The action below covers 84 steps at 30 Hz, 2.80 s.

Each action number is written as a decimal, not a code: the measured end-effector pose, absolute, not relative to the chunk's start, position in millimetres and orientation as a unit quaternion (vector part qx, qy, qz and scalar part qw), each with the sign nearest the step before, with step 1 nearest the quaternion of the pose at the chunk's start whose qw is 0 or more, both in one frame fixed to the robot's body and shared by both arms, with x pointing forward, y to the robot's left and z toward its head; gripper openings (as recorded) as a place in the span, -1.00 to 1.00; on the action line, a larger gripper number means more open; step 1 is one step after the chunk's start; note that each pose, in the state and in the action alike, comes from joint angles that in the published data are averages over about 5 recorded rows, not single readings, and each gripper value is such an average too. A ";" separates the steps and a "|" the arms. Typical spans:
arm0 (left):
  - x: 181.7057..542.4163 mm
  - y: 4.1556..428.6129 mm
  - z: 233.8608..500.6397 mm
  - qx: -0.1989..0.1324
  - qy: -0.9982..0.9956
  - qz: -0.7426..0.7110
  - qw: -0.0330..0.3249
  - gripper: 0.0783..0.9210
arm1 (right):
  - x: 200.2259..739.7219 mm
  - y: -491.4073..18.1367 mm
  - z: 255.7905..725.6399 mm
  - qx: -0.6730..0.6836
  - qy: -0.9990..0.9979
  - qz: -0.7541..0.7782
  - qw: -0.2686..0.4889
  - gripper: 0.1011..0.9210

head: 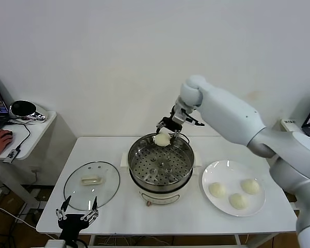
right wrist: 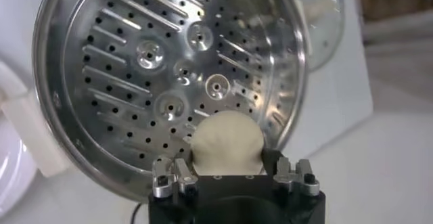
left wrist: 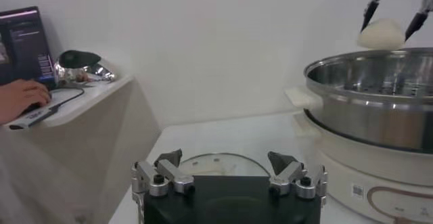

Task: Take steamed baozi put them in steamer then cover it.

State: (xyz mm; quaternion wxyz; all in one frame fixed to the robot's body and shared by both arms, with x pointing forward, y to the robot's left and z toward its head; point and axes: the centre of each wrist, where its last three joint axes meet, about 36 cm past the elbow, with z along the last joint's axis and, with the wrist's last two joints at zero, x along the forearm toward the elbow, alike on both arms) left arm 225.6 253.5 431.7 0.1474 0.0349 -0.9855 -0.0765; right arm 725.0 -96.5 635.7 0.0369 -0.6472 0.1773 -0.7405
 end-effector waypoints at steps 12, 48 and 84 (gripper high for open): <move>228.1 254.1 424.7 0.033 -0.985 -0.076 0.154 0.77 | 728.7 -83.0 599.3 -0.648 0.141 -0.747 0.043 0.28; 230.2 255.4 420.5 0.031 -0.984 -0.075 0.157 0.77 | 725.3 -117.2 652.3 -0.625 0.287 -0.725 -0.026 0.76; 231.8 251.3 413.8 0.007 -0.983 -0.078 0.168 0.77 | 633.8 -339.5 569.5 -0.509 0.561 -0.521 -0.393 0.76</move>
